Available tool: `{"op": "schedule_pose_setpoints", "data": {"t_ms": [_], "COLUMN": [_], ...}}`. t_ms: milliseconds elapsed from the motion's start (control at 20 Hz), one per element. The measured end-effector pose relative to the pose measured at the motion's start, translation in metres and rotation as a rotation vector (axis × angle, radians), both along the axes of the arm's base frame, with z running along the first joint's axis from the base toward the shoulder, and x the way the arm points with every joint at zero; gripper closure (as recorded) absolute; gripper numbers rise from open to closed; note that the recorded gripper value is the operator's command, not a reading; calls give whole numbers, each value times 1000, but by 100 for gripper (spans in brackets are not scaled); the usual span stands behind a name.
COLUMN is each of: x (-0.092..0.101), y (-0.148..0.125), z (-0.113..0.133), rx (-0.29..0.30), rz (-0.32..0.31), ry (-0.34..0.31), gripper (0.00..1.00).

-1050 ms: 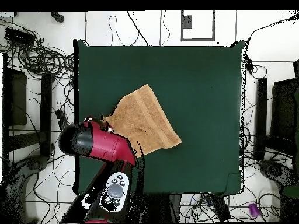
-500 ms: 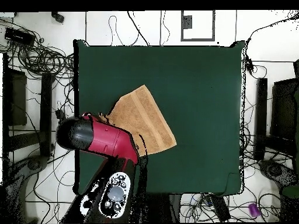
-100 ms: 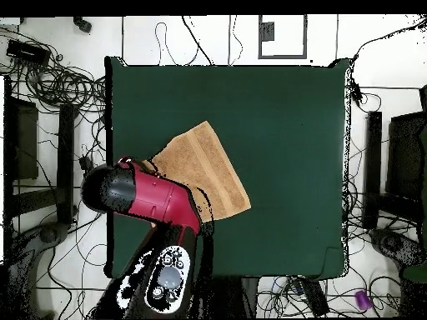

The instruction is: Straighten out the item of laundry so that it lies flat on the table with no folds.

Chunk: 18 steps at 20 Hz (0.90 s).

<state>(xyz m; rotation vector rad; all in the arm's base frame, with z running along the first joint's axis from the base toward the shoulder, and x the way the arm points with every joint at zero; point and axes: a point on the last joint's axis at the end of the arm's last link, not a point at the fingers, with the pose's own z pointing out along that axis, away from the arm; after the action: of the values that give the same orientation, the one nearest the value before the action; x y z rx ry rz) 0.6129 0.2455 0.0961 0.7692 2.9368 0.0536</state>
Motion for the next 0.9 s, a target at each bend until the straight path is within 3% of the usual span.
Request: {"op": "schedule_pose_setpoints", "data": {"t_ms": [400,900], "x": [10,16], "y": [-9,-8], "z": [2,-1], "rx": [-14,3], "rz": [-12,-12], "ry": [-54,-70], "gripper": [0,0]}}
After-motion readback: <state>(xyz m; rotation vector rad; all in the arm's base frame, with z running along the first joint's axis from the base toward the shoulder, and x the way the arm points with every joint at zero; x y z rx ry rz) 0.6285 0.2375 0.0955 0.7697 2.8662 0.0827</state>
